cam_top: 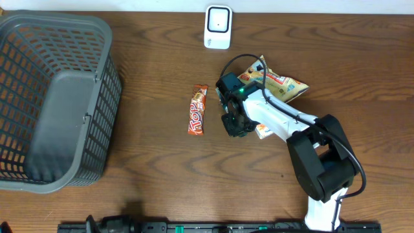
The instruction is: Scan the item barcode
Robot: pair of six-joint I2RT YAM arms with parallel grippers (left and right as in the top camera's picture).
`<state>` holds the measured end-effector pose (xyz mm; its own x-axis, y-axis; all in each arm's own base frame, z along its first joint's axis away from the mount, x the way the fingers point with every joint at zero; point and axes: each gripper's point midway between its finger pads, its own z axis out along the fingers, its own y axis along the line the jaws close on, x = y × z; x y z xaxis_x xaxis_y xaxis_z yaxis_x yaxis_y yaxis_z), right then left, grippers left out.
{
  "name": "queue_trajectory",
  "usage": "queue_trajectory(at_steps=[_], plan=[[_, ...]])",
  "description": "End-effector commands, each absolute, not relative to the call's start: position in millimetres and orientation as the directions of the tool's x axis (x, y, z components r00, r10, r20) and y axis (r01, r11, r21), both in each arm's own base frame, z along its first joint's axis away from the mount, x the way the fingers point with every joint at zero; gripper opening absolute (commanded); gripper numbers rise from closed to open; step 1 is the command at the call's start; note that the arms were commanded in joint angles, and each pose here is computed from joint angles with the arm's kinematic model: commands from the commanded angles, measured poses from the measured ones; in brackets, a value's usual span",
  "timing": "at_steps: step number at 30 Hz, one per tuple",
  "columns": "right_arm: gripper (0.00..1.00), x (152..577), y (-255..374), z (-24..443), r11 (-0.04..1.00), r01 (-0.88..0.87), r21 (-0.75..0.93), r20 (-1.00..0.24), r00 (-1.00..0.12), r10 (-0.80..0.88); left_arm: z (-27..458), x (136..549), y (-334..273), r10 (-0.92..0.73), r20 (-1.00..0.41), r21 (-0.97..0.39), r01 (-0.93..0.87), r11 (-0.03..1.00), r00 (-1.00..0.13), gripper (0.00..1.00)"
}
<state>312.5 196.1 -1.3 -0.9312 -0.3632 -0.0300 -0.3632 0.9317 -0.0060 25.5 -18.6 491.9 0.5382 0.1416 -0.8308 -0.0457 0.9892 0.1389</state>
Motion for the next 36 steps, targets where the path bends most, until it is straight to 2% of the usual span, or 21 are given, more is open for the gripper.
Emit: queue_trajectory(at_steps=[1,4,5,9,13,19,27,36], plan=[[0.17,296.0,190.8,-24.3,0.935,-0.355,-0.001,0.039,-0.934,-0.355,491.6,25.9,-18.7,0.135,-0.832,0.132,-0.043,0.99,0.539,0.99],[0.03,302.0,199.9,-19.8,0.942,-0.334,0.03,0.015,-0.942,-0.335,491.7,25.9,-18.7,0.135,-0.832,0.132,-0.043,0.99,0.539,0.99],[0.01,302.9,203.0,-17.5,0.942,-0.332,0.047,0.014,-0.943,-0.333,491.6,25.9,-18.7,0.135,-0.832,0.132,-0.044,0.99,0.538,0.99],[0.01,306.1,216.7,-0.9,0.927,-0.35,0.131,0.014,-0.935,-0.355,491.6,25.9,-18.7,0.135,-0.832,0.132,-0.043,0.99,0.539,0.99],[0.01,305.0,238.5,26.7,0.847,-0.454,0.276,-0.03,-0.885,-0.464,491.6,25.9,-18.7,0.135,-0.832,0.132,-0.043,0.99,0.539,0.99],[0.01,297.4,267.4,68.9,0.631,-0.619,0.468,-0.206,-0.77,-0.604,491.5,26.0,-18.7,0.135,-0.832,0.132,-0.043,0.99,0.538,0.99],[0.01,294.5,278.4,96.7,0.408,-0.701,0.585,-0.373,-0.679,-0.633,490.8,26.4,-18.6,0.134,-0.834,0.132,-0.043,0.99,0.535,0.99],[0.01,296.1,277.9,99.1,0.39,-0.707,0.59,-0.391,-0.672,-0.629,489.9,27.0,-18.5,0.134,-0.836,0.131,-0.043,0.99,0.532,0.99]])
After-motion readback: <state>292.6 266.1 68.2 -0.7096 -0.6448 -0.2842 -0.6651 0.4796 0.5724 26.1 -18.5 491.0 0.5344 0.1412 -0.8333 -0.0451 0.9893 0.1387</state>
